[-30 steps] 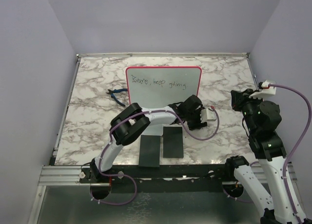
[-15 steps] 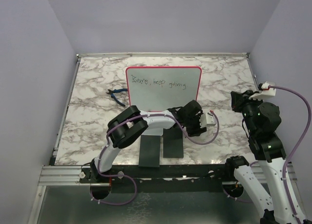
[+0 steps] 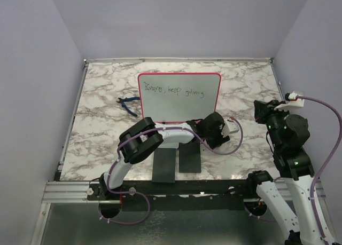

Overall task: Write a sentence on the whiteboard
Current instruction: Close the whiteboard marker at the center of the board.

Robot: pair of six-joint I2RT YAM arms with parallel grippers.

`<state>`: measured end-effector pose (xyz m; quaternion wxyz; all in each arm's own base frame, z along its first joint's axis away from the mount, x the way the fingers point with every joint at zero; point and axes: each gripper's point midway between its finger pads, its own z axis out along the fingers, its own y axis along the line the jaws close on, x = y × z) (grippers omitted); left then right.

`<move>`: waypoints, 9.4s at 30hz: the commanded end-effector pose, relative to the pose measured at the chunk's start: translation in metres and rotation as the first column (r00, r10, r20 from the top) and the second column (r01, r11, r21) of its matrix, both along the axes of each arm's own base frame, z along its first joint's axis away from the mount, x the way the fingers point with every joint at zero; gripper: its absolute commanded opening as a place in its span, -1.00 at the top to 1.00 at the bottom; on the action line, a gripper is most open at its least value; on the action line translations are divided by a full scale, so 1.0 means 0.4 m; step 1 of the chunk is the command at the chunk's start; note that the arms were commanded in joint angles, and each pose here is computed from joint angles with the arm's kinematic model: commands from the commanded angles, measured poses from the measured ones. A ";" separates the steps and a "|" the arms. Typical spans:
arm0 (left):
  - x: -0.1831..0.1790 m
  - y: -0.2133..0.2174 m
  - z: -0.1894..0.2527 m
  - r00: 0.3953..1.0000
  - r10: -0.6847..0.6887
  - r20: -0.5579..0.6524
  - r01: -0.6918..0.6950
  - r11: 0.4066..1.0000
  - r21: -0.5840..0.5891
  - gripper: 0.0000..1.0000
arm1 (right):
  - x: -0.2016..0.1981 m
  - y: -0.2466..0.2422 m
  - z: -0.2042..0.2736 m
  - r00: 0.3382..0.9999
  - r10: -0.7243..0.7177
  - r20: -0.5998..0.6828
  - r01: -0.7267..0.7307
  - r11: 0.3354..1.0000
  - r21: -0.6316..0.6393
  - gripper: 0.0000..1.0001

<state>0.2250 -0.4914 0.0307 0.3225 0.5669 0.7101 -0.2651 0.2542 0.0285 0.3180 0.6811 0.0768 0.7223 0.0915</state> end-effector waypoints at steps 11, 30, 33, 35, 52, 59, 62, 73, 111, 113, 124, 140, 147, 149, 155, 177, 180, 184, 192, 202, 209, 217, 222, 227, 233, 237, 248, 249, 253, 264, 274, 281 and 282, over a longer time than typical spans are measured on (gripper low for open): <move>0.022 -0.014 -0.033 0.993 0.114 -0.032 -0.112 0.993 0.046 0.01 | -0.011 -0.017 -0.008 0.999 -0.033 0.010 0.032 0.999 0.005 0.99; -0.022 0.026 0.062 0.975 0.212 -0.070 -0.216 0.975 -0.057 0.94 | -0.012 -0.001 -0.016 1.000 0.002 0.013 -0.002 1.000 0.017 0.99; -0.025 0.022 0.128 0.973 0.219 -0.069 -0.227 0.961 -0.155 0.97 | -0.011 0.010 -0.016 1.000 0.025 0.014 -0.025 0.999 0.022 0.99; -0.025 0.033 0.164 0.971 0.233 -0.059 -0.241 0.948 -0.208 0.97 | -0.010 0.020 -0.016 0.999 0.044 0.014 -0.044 0.998 0.035 0.99; -0.045 0.303 0.356 0.939 0.345 -0.014 -0.299 0.792 -0.533 0.97 | -0.046 0.220 -0.011 0.882 0.471 0.006 -0.466 0.871 0.156 0.99; -0.066 0.403 0.411 0.939 0.343 -0.018 -0.282 0.741 -0.609 0.99 | -0.102 0.337 -0.029 0.675 0.737 -0.026 -0.713 0.661 0.234 0.99; -0.086 0.428 0.436 0.944 0.328 -0.043 -0.279 0.719 -0.636 0.99 | -0.129 0.367 -0.028 0.584 0.811 -0.034 -0.777 0.571 0.265 0.99; -0.152 0.427 0.470 0.974 0.214 -0.070 -0.208 0.742 -0.638 1.00 | -0.168 0.415 -0.070 0.386 0.920 -0.072 -0.828 0.379 0.412 0.98; -0.199 0.388 0.485 0.991 0.110 -0.072 -0.131 0.771 -0.624 1.00 | -0.166 0.421 -0.141 0.339 0.934 -0.114 -0.810 0.351 0.470 0.98; -0.199 0.389 0.487 0.991 0.111 -0.070 -0.130 0.770 -0.624 1.00 | -0.166 0.421 -0.142 0.339 0.934 -0.113 -0.809 0.351 0.472 0.98; -0.208 0.385 0.490 0.993 0.097 -0.066 -0.117 0.773 -0.624 1.00 | -0.167 0.422 -0.143 0.336 0.935 -0.111 -0.809 0.347 0.474 0.98; -0.208 0.386 0.493 0.993 0.099 -0.061 -0.115 0.773 -0.624 1.00 | -0.186 0.427 -0.154 0.283 0.953 -0.108 -0.810 0.298 0.506 0.98; -0.212 0.383 0.495 0.994 0.088 -0.062 -0.107 0.773 -0.625 1.00 | -0.187 0.429 -0.158 0.273 0.956 -0.104 -0.809 0.287 0.513 0.98; -0.212 0.383 0.499 0.994 0.087 -0.061 -0.106 0.771 -0.627 1.00 | -0.188 0.429 -0.159 0.268 0.958 -0.104 -0.809 0.282 0.515 0.98; -0.217 0.379 0.496 0.995 0.075 -0.068 -0.102 0.774 -0.625 1.00 | -0.190 0.431 -0.168 0.258 0.960 -0.106 -0.804 0.274 0.527 0.98; -0.194 0.363 0.500 0.993 0.103 -0.064 -0.121 0.777 -0.618 1.00 | -0.197 0.445 -0.199 0.229 0.968 -0.103 -0.788 0.246 0.565 0.98; -0.186 0.360 0.495 0.991 0.118 -0.066 -0.133 0.776 -0.617 1.00 | -0.200 0.451 -0.209 0.232 0.968 -0.099 -0.783 0.246 0.572 0.98; -0.183 0.356 0.491 0.990 0.126 -0.070 -0.142 0.771 -0.621 1.00 | -0.204 0.457 -0.227 0.233 0.967 -0.104 -0.774 0.249 0.582 0.98; -0.178 0.355 0.478 0.986 0.144 -0.082 -0.164 0.757 -0.632 1.00 | -0.214 0.477 -0.241 0.222 0.970 -0.101 -0.776 0.239 0.585 0.98; -0.170 0.362 0.472 0.983 0.177 -0.057 -0.171 0.742 -0.648 1.00 | -0.235 0.521 -0.299 0.182 0.970 -0.164 -0.769 0.244 0.591 0.98; -0.171 0.372 0.458 0.982 0.184 -0.040 -0.165 0.743 -0.648 1.00 | -0.243 0.530 -0.351 0.169 0.957 -0.238 -0.757 0.280 0.590 0.98; -0.170 0.385 0.450 0.979 0.201 -0.035 -0.174 0.732 -0.659 1.00 | -0.266 0.543 -0.380 0.144 0.955 -0.260 -0.740 0.279 0.613 0.98; -0.168 0.388 0.452 0.977 0.210 -0.033 -0.178 0.722 -0.668 1.00 | -0.288 0.558 -0.404 0.127 0.950 -0.284 -0.734 0.283 0.617 0.98; -0.167 0.389 0.445 0.977 0.211 -0.030 -0.177 0.723 -0.668 1.00 | -0.305 0.572 -0.425 0.111 0.945 -0.308 -0.732 0.287 0.617 0.98; -0.166 0.393 0.432 0.975 0.218 -0.028 -0.181 0.720 -0.670 1.00 | -0.321 0.577 -0.447 0.090 0.934 -0.345 -0.732 0.297 0.613 0.98; -0.165 0.390 0.426 0.976 0.216 -0.026 -0.178 0.722 -0.669 1.00 | -0.333 0.577 -0.460 0.071 0.924 -0.375 -0.743 0.300 0.598 0.98; -0.158 0.389 0.408 0.973 0.228 -0.021 -0.183 0.721 -0.668 1.00 | -0.363 0.580 -0.513 0.048 0.878 -0.476 -0.759 0.342 0.554 0.98; -0.158 0.390 0.408 0.973 0.229 -0.021 -0.183 0.719 -0.671 1.00 | -0.365 0.582 -0.514 0.046 0.877 -0.479 -0.760 0.342 0.553 0.98; -0.150 0.395 0.418 0.969 0.248 -0.008 -0.187 0.706 -0.683 1.00 | -0.374 0.590 -0.525 0.035 0.868 -0.495 -0.764 0.342 0.547 0.98; -0.137 0.408 0.433 0.959 0.285 0.011 -0.195 0.683 -0.704 1.00 | -0.429 0.603 -0.567 -0.041 0.839 -0.542 -0.761 0.325 0.561 0.98; -0.129 0.407 0.460 0.955 0.296 0.025 -0.186 0.661 -0.727 1.00 | -0.462 0.615 -0.599 -0.080 0.816 -0.572 -0.752 0.328 0.572 0.98; -0.126 0.413 0.463 0.951 0.307 0.028 -0.190 0.655 -0.731 1.00 | -0.490 0.618 -0.614 -0.110 0.804 -0.584 -0.743 0.324 0.586 0.98; -0.124 0.414 0.466 0.950 0.311 0.030 -0.190 0.652 -0.734 1.00 | -0.496 0.619 -0.618 -0.116 0.803 -0.585 -0.742 0.322 0.588 0.98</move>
